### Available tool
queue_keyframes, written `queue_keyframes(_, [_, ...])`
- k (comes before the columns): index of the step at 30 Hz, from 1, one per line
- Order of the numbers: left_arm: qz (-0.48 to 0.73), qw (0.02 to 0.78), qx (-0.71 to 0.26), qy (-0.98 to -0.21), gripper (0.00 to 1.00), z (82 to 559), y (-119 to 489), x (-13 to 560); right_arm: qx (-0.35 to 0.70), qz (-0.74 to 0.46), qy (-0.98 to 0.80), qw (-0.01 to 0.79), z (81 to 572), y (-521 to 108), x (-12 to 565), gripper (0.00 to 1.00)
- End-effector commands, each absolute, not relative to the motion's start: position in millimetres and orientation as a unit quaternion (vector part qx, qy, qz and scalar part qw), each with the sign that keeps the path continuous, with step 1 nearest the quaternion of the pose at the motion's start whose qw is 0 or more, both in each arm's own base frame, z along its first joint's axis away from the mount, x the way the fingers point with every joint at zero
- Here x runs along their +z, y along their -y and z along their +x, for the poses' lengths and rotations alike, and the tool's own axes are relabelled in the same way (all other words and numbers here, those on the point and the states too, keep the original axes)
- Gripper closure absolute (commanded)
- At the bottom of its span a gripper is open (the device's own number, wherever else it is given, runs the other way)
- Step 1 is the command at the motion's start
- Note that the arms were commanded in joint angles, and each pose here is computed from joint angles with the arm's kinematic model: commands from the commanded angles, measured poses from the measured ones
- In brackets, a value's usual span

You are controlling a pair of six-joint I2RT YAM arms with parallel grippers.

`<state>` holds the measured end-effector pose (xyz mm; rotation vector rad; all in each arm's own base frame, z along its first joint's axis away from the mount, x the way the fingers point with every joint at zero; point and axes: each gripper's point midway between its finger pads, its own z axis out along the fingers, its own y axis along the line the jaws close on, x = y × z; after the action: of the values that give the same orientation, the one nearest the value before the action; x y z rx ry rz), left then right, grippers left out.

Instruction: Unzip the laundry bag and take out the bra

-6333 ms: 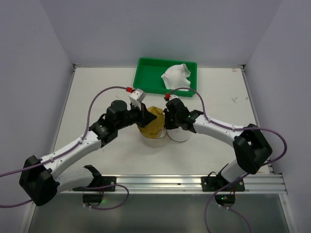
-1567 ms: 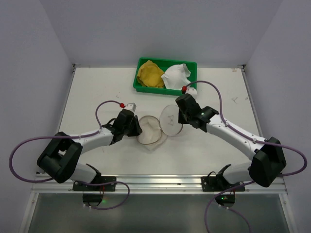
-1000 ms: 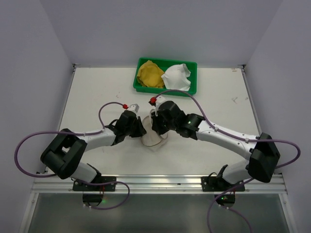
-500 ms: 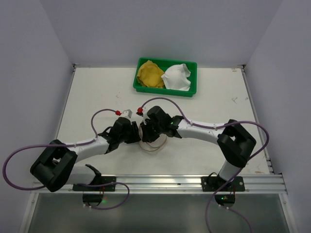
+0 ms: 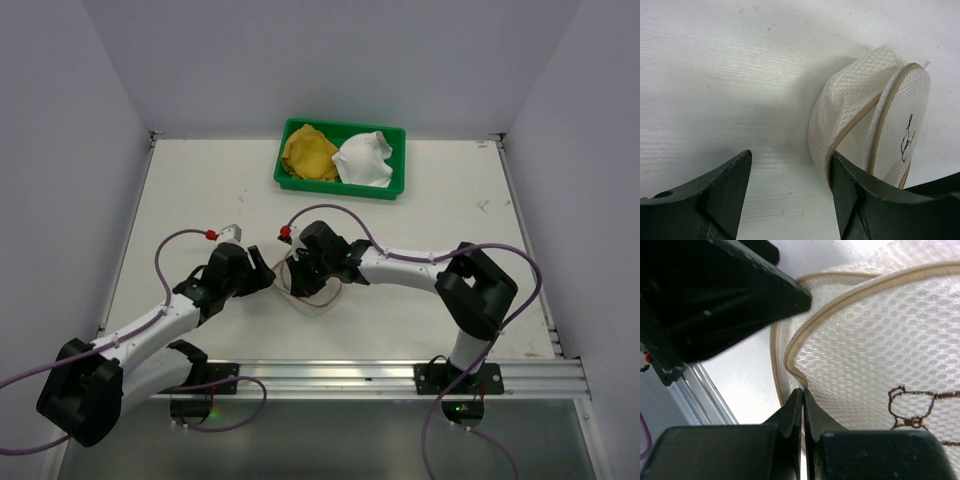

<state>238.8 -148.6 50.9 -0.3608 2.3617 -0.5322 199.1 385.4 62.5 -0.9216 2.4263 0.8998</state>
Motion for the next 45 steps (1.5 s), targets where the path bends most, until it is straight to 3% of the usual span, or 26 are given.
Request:
queue_keyframes(1, [-0.160, 0.349, -0.154, -0.911, 0.33, 235, 121, 53, 0.345, -0.339, -0.851, 0.207, 202, -399, 77, 1.00])
queue_keyframes(8, [-0.157, 0.352, -0.191, -0.903, 0.31, 230, 127, 55, 0.341, -0.343, -0.851, 0.204, 202, -399, 77, 0.97])
queue_keyframes(14, [-0.142, 0.363, -0.231, -0.892, 0.30, 228, 137, 59, 0.340, -0.333, -0.850, 0.223, 206, -397, 96, 1.00])
queue_keyframes(17, [-0.145, 0.353, -0.235, -0.894, 0.36, 223, 138, 46, 0.342, -0.338, -0.844, 0.236, 208, -397, 114, 1.00])
queue_keyframes(24, [-0.138, 0.339, -0.280, -0.887, 0.76, 231, 160, 33, 0.353, -0.354, -0.831, 0.246, 204, -395, 141, 1.00])
queue_keyframes(29, [-0.134, 0.352, -0.298, -0.877, 0.89, 247, 171, 35, 0.379, -0.372, -0.821, 0.208, 188, -398, 138, 1.00])
queue_keyframes(36, [-0.131, 0.351, -0.313, -0.873, 0.92, 253, 181, 35, 0.394, -0.378, -0.827, 0.136, 172, -407, 97, 1.00])
queue_keyframes(45, [-0.127, 0.361, -0.324, -0.865, 0.91, 246, 179, 39, 0.380, -0.381, -0.836, 0.112, 178, -415, 57, 1.00])
